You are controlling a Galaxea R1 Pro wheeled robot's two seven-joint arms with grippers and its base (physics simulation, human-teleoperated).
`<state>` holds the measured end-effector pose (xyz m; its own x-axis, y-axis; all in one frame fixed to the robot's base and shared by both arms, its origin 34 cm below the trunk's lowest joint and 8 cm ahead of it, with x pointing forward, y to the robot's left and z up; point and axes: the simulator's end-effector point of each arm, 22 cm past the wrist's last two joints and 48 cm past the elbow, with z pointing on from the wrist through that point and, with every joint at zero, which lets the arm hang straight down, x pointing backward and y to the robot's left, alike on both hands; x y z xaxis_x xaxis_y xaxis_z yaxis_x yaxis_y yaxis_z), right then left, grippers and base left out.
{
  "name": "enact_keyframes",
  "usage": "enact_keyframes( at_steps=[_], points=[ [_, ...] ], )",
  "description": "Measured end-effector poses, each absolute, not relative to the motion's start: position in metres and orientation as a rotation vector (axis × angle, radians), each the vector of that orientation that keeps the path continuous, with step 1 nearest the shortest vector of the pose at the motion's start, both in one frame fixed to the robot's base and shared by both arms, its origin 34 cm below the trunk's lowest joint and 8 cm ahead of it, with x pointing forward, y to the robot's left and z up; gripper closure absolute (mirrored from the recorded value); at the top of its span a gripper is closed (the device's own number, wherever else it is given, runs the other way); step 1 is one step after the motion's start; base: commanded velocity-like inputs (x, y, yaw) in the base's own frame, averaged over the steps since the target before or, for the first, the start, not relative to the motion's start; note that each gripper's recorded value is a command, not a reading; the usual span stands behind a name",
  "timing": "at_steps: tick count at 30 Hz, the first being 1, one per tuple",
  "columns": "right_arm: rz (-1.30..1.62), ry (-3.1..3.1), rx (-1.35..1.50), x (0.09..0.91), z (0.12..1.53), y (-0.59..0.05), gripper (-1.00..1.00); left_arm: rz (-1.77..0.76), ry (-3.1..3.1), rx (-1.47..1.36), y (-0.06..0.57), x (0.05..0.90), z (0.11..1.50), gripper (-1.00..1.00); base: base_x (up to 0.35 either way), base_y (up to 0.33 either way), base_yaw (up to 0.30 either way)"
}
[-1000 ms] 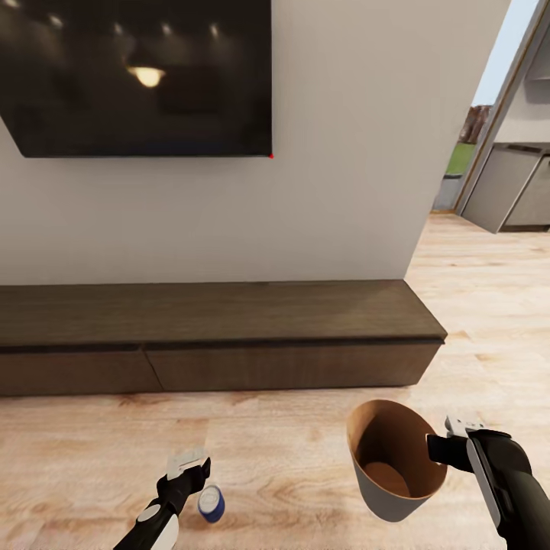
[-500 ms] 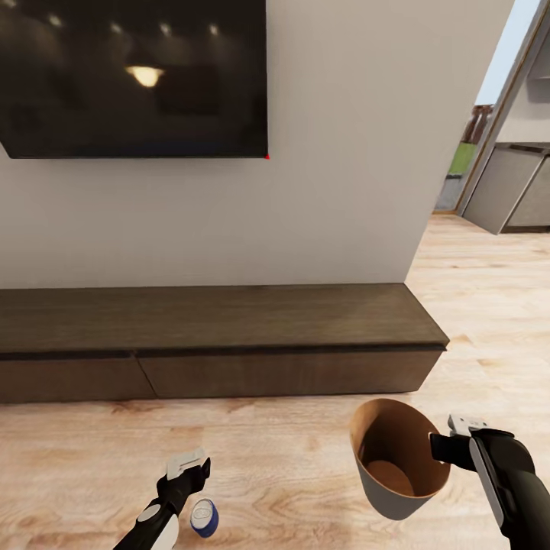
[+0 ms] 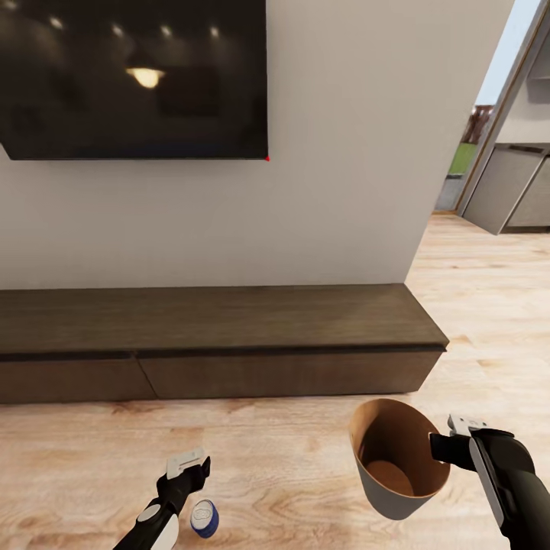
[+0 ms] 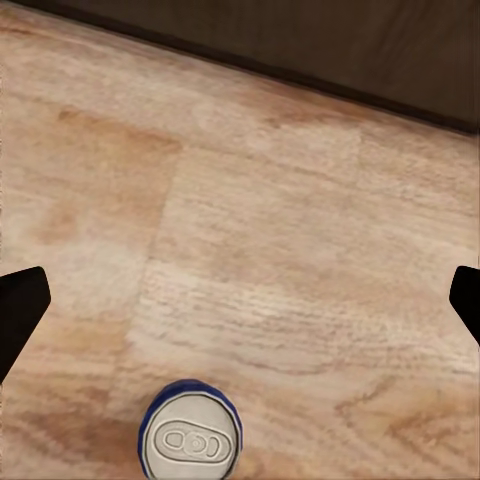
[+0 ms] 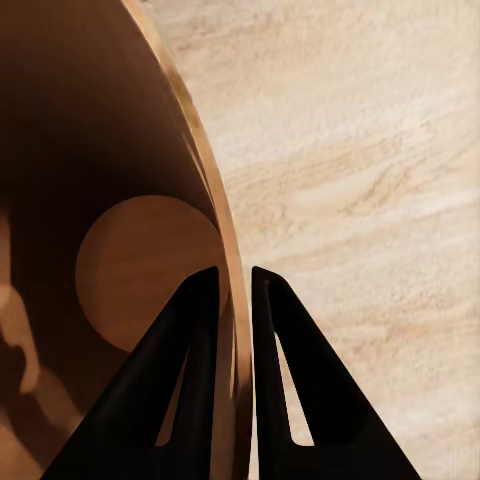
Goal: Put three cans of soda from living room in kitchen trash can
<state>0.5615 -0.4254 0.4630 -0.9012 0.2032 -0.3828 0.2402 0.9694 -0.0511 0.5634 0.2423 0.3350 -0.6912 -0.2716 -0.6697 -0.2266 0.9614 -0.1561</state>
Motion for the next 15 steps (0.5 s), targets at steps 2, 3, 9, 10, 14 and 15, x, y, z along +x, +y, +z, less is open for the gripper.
enact_keyframes(
  at_steps=[2,3,9,10,14,15],
  points=[
    [-0.136,2.736,0.319,0.562,0.467,-0.425,1.00,-0.078,2.358,-0.348,0.242,0.565,0.340,-1.00,0.000,0.000,0.000],
    [-0.136,2.736,0.319,0.563,0.469,-0.425,1.00,-0.078,2.357,-0.348,0.242,0.565,0.342,-1.00,0.000,0.000,0.000],
    [-0.136,2.736,0.319,0.566,0.482,-0.425,1.00,-0.078,2.357,-0.348,0.242,0.568,0.355,-1.00,0.000,0.000,0.000],
    [-0.134,2.736,0.320,0.565,0.482,-0.425,1.00,-0.078,2.357,-0.348,0.243,0.568,0.355,-1.00,0.000,0.000,0.000],
    [-0.137,2.738,0.319,0.565,0.482,-0.425,1.00,-0.078,2.358,-0.348,0.243,0.568,0.354,-1.00,0.000,0.000,0.000],
    [-0.137,2.738,0.319,0.565,0.481,-0.425,1.00,-0.078,2.358,-0.348,0.243,0.568,0.354,-1.00,0.000,0.000,0.000]
  ],
)
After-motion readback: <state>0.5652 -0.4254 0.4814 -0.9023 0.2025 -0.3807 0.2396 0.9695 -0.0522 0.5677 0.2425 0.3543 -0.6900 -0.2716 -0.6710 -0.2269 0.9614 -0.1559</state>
